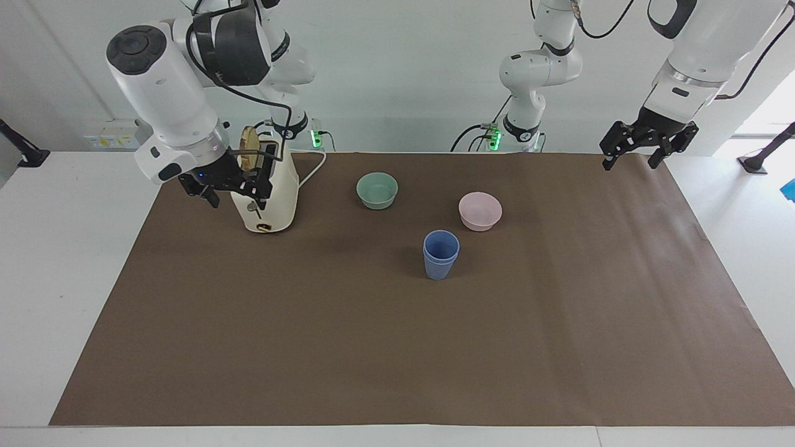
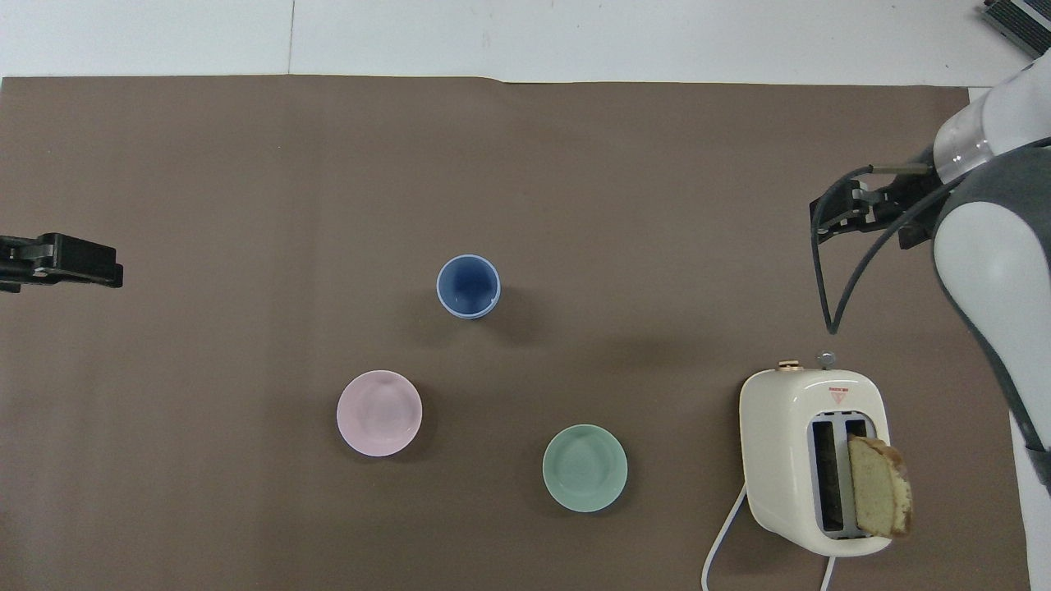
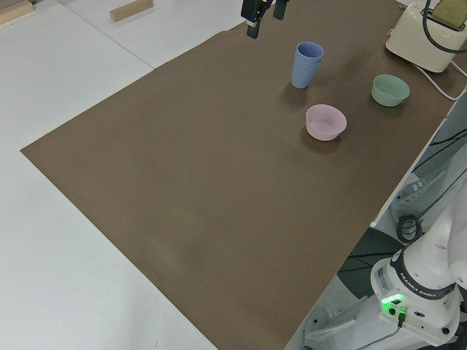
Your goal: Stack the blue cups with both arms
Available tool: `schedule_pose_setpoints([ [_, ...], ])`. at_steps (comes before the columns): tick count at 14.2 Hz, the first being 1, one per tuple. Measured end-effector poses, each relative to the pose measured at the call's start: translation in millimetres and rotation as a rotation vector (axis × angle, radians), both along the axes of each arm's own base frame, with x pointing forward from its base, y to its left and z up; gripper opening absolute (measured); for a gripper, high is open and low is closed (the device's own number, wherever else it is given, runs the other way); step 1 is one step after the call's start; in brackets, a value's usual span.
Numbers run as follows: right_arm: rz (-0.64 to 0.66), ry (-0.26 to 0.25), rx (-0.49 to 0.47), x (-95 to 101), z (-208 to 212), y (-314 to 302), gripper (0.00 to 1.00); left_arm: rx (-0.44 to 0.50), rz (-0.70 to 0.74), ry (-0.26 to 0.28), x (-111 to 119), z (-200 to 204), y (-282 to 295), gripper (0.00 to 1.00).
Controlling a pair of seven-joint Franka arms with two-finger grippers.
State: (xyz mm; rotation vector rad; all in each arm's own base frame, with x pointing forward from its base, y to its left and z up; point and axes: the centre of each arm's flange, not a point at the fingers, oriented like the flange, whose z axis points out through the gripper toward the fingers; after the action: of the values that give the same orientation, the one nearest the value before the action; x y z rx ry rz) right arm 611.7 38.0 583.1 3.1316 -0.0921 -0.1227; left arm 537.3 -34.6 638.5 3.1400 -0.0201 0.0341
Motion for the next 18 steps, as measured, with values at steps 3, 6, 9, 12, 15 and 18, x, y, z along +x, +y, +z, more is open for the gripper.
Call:
schedule_pose_setpoints([
  [3,0.017,0.008,-0.013,-5.3,8,-19,1.0,0.0,0.0,0.0,0,0,0,1.0],
  [6,0.013,-0.001,-0.015,-10.4,18,-27,1.0,0.0,0.0,0.0,0,0,0,1.0],
  [9,0.009,-0.027,-0.021,-18.1,35,-27,1.0,0.0,0.0,0.0,0,0,0,1.0],
  [12,0.003,-0.042,-0.026,-24.2,46,-29,1.0,0.0,0.0,0.0,0,0,0,1.0],
  [15,0.001,-0.042,-0.026,-24.7,46,-30,1.0,0.0,0.0,0.0,0,0,0,1.0],
  [18,-0.001,-0.043,-0.026,-24.8,47,-31,1.0,0.0,0.0,0.0,0,0,0,1.0],
])
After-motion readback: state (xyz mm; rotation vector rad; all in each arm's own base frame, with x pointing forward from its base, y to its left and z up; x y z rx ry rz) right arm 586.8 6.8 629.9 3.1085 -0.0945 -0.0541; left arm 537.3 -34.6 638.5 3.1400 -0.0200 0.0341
